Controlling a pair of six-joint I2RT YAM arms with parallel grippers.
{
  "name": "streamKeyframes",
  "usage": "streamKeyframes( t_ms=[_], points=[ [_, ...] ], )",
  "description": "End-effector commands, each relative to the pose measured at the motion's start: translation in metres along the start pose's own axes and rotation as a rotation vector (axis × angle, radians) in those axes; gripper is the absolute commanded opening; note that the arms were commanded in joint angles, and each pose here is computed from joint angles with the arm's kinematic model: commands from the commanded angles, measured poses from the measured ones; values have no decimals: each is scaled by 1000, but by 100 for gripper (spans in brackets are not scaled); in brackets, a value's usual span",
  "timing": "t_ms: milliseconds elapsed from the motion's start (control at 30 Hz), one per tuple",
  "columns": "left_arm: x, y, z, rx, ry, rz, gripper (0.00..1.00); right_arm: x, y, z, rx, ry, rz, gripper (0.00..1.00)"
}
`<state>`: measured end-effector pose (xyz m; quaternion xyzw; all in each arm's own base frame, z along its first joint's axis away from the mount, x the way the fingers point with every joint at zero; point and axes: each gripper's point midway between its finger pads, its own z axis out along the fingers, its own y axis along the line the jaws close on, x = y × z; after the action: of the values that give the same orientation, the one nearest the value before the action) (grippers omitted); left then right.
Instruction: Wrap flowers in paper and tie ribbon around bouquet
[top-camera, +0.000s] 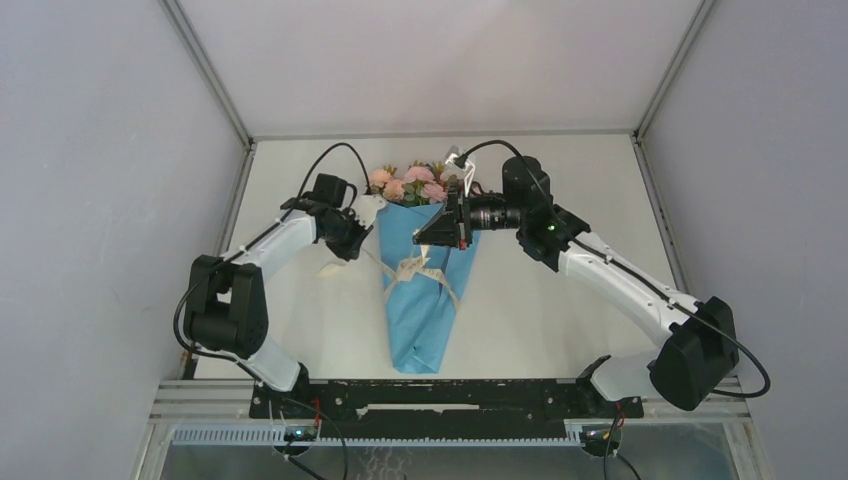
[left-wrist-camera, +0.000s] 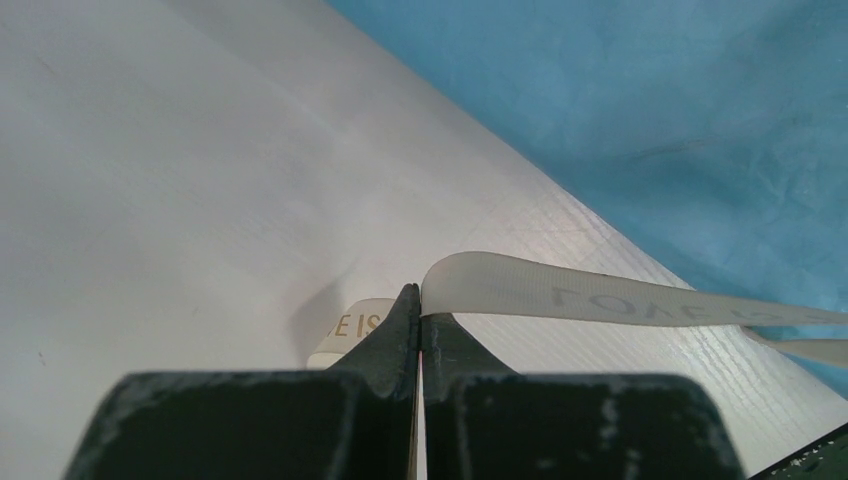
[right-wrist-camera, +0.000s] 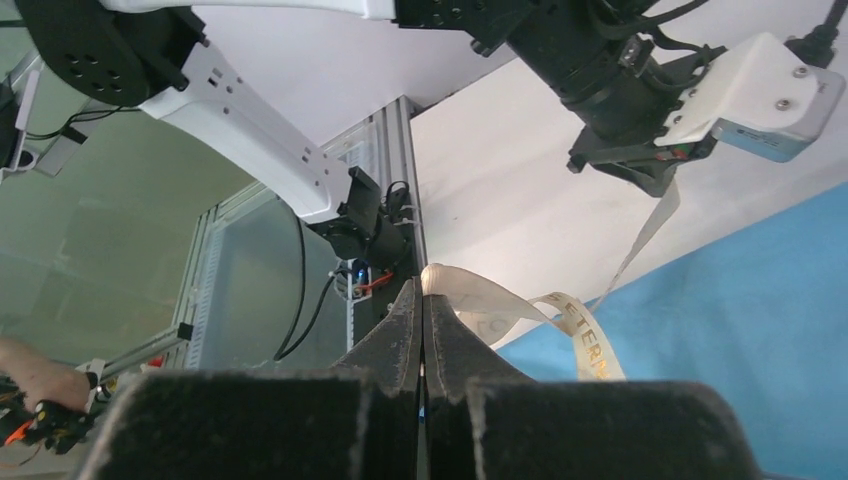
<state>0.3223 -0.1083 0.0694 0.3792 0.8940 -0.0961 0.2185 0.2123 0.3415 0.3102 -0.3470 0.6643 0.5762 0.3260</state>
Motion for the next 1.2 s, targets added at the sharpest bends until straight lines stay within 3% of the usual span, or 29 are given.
streamKeyframes(
  t_ms=[0,167,433,533,567,667,733,800,867,967,1167],
  points=[
    [-18,-3,-19,-23,-68,8,0,-6,-16,2,57,-28,1,0],
    [-39,-15,-34,-32,-119,61,0,-13,-27,8,86,-38,1,0],
    [-41,-23,-34,-24,-98,83,0,-13,-34,15,114,-25,26,0],
    [-44,-10,-41,-96,-98,83,0,-16,-62,13,213,-11,81,0],
    [-38,13,-46,-184,-87,67,0,-18,-90,-5,299,-37,138,0],
    [42,121,-73,-490,0,-156,0,-21,-202,-144,617,-392,404,0],
    [110,159,-87,-585,93,-292,0,22,-255,-252,874,-655,610,0],
    [160,168,-92,-603,139,-375,0,71,-274,-322,997,-879,783,0],
    [194,171,-96,-641,174,-412,0,113,-279,-351,1071,-971,886,0],
    [221,174,-99,-673,215,-429,0,135,-283,-368,1149,-986,913,0],
    [226,178,-104,-678,217,-439,0,142,-279,-405,1238,-1052,899,0]
  ],
)
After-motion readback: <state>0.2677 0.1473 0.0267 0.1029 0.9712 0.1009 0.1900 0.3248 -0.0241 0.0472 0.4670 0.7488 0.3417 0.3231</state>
